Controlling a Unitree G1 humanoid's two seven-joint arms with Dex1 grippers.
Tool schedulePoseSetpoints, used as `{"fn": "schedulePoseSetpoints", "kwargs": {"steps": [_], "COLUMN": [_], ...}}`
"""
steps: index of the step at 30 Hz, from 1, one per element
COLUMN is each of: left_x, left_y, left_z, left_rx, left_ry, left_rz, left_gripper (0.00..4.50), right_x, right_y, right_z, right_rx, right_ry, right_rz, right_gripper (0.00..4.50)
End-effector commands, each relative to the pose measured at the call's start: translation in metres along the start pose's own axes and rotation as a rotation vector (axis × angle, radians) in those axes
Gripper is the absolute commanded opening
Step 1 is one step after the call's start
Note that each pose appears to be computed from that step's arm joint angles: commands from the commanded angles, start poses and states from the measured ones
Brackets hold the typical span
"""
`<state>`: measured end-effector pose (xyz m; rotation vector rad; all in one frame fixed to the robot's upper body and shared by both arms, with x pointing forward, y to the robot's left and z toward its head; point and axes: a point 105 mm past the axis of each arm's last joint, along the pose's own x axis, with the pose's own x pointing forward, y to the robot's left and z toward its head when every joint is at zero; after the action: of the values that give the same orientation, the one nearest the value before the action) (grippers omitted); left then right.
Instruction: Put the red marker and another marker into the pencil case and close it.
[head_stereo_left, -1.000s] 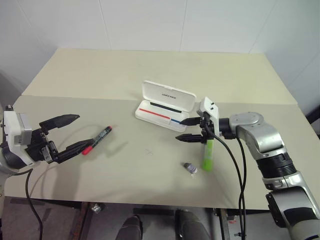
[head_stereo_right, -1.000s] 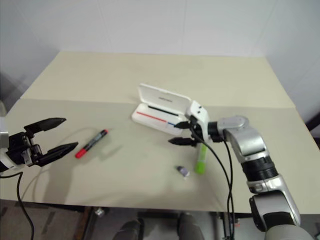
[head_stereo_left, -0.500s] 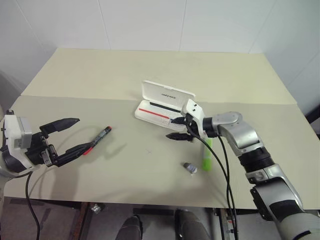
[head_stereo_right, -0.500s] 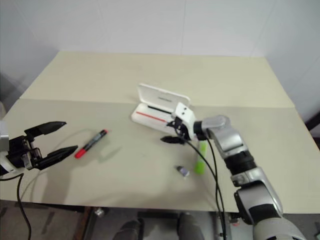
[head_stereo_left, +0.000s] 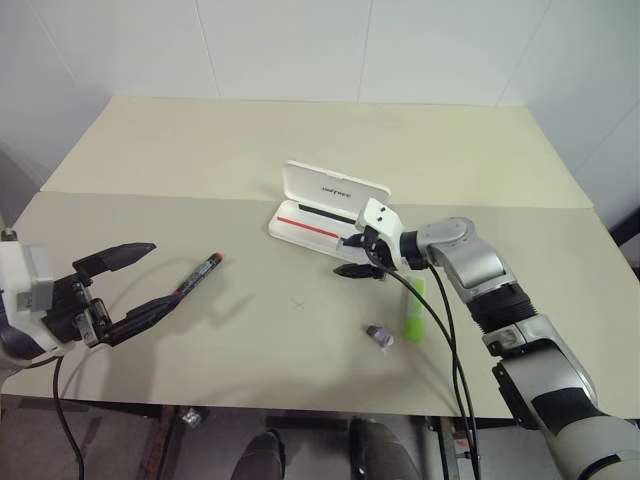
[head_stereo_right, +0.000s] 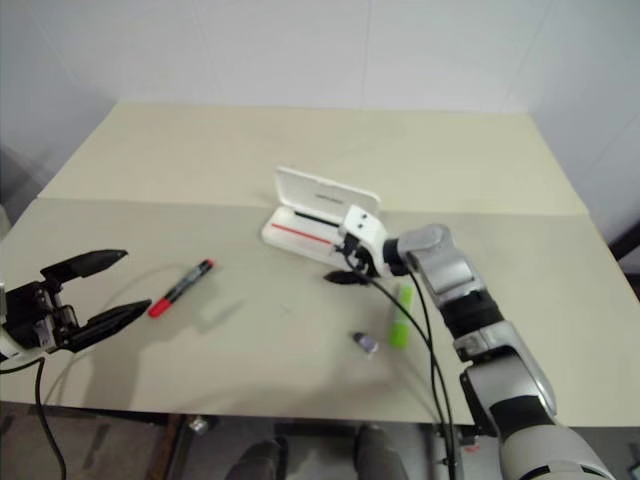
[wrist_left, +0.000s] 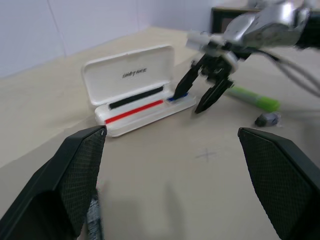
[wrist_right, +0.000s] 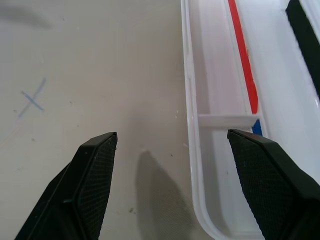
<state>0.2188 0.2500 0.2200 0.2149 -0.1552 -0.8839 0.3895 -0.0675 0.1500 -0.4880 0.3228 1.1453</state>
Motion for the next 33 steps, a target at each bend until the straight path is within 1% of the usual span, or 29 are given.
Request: {"fn": "schedulePoseSetpoints", "kwargs": {"steps": [1, 6, 9, 13, 16, 18, 19, 21, 27, 33], "left_x": [-0.006, -0.008, -0.009, -0.010, -0.010, -0.010, -0.010, -0.009, -0.007, -0.004], "left_y": [-0.007, -0.010, -0.010, -0.011, -0.011, -0.011, -0.011, -0.011, -0.011, -0.011], "left_z": [0.009, 0.008, 0.008, 0.008, 0.008, 0.008, 0.008, 0.008, 0.008, 0.008], "left_rx": [0.014, 0.016, 0.017, 0.018, 0.018, 0.018, 0.018, 0.018, 0.019, 0.017], "left_ry": [-0.024, -0.018, -0.015, -0.010, -0.008, -0.008, -0.008, -0.008, -0.010, -0.015], "left_rz": [-0.001, 0.014, 0.020, 0.028, 0.031, 0.032, 0.033, 0.033, 0.028, 0.022], "left_gripper": [4.48, 4.48, 4.50, 4.50, 4.50, 4.50, 4.50, 4.50, 4.50, 4.50], "right_x": [-0.001, 0.004, 0.006, 0.008, 0.007, 0.007, 0.007, 0.006, 0.000, -0.015], "right_y": [-0.004, -0.008, -0.010, -0.009, -0.008, -0.009, -0.009, -0.010, -0.009, 0.004], "right_z": [0.013, 0.011, 0.012, 0.012, 0.011, 0.011, 0.011, 0.013, 0.027, 0.040], "right_rx": [-0.047, -0.043, -0.035, -0.037, -0.039, -0.037, -0.038, -0.039, -0.091, -0.154], "right_ry": [-0.011, 0.021, 0.032, 0.037, 0.042, 0.042, 0.041, 0.033, -0.047, -0.103], "right_rz": [0.002, -0.008, -0.012, -0.007, -0.001, -0.003, -0.003, -0.008, 0.010, 0.089], "right_gripper": [4.50, 4.50, 3.95, 2.60, 1.40, 0.75, 0.52, 0.52, 0.52, 0.52]}}
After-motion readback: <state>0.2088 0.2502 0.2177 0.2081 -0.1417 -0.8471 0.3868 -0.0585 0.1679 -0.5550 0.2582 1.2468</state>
